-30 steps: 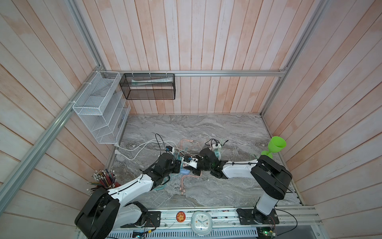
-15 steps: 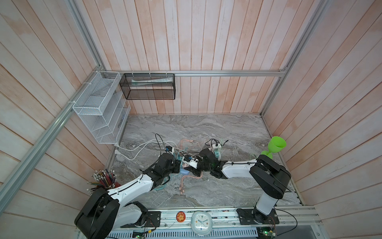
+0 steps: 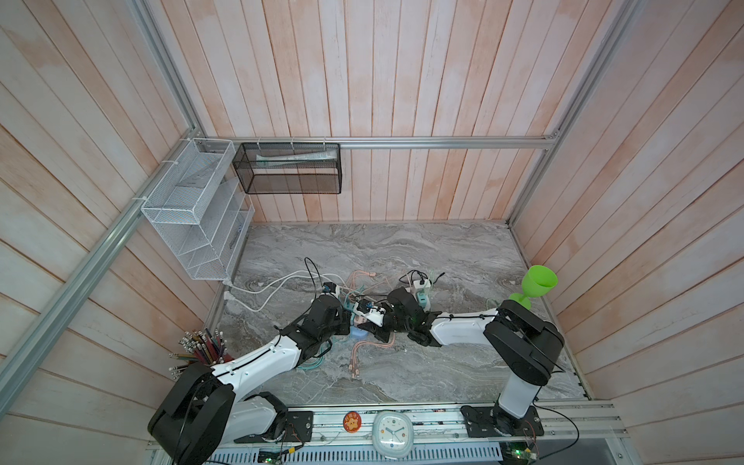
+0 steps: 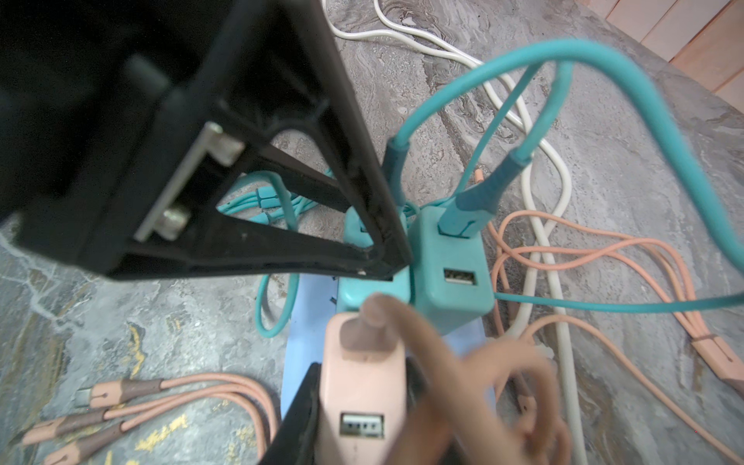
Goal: Pull the plug off the socket
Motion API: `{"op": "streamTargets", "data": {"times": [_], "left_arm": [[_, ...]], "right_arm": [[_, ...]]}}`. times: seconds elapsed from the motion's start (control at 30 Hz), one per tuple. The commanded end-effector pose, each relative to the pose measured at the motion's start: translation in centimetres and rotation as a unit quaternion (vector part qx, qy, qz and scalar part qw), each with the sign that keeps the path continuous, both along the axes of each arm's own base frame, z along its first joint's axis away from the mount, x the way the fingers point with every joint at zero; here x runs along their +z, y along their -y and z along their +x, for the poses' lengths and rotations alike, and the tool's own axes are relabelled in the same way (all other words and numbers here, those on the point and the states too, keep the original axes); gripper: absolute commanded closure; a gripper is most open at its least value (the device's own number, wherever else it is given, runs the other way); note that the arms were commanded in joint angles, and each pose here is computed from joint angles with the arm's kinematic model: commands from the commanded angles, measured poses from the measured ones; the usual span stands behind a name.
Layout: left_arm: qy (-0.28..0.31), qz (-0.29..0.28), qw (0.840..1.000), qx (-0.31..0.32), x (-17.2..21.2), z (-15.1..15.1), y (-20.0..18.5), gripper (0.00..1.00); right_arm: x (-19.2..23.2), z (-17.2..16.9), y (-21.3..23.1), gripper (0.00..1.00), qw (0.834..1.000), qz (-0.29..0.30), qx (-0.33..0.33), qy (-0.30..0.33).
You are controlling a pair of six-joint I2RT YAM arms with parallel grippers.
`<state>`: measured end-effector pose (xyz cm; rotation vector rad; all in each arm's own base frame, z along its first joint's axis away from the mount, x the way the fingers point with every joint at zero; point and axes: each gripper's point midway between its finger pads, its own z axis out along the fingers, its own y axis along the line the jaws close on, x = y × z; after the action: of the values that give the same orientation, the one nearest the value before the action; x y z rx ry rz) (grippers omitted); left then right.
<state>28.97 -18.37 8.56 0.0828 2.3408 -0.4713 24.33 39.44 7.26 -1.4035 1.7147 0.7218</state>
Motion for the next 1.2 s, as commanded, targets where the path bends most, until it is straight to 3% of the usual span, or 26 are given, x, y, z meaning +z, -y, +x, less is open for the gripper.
{"op": "streamTargets", "data": {"times": [0.0, 0.67, 1.17], "left_arm": [[-0.038, 0.051, 0.998, 0.001, -2.7, -1.1, -1.1, 0.63], [-0.051, 0.086, 0.995, 0.009, -4.4, -1.8, -1.6, 0.64], [-0.087, 0.056, 0.995, 0.013, -5.7, -2.2, -1.8, 0.65]], "right_arm": [[-1.5, -1.7, 0.4, 1.0, 0.998, -0.027, 0.011, -0.047], [2.6, -0.6, -0.7, 1.0, 0.997, 0.011, -0.012, -0.08], [2.8, -1.3, -0.3, 1.0, 0.999, -0.016, -0.029, -0.03]]}}
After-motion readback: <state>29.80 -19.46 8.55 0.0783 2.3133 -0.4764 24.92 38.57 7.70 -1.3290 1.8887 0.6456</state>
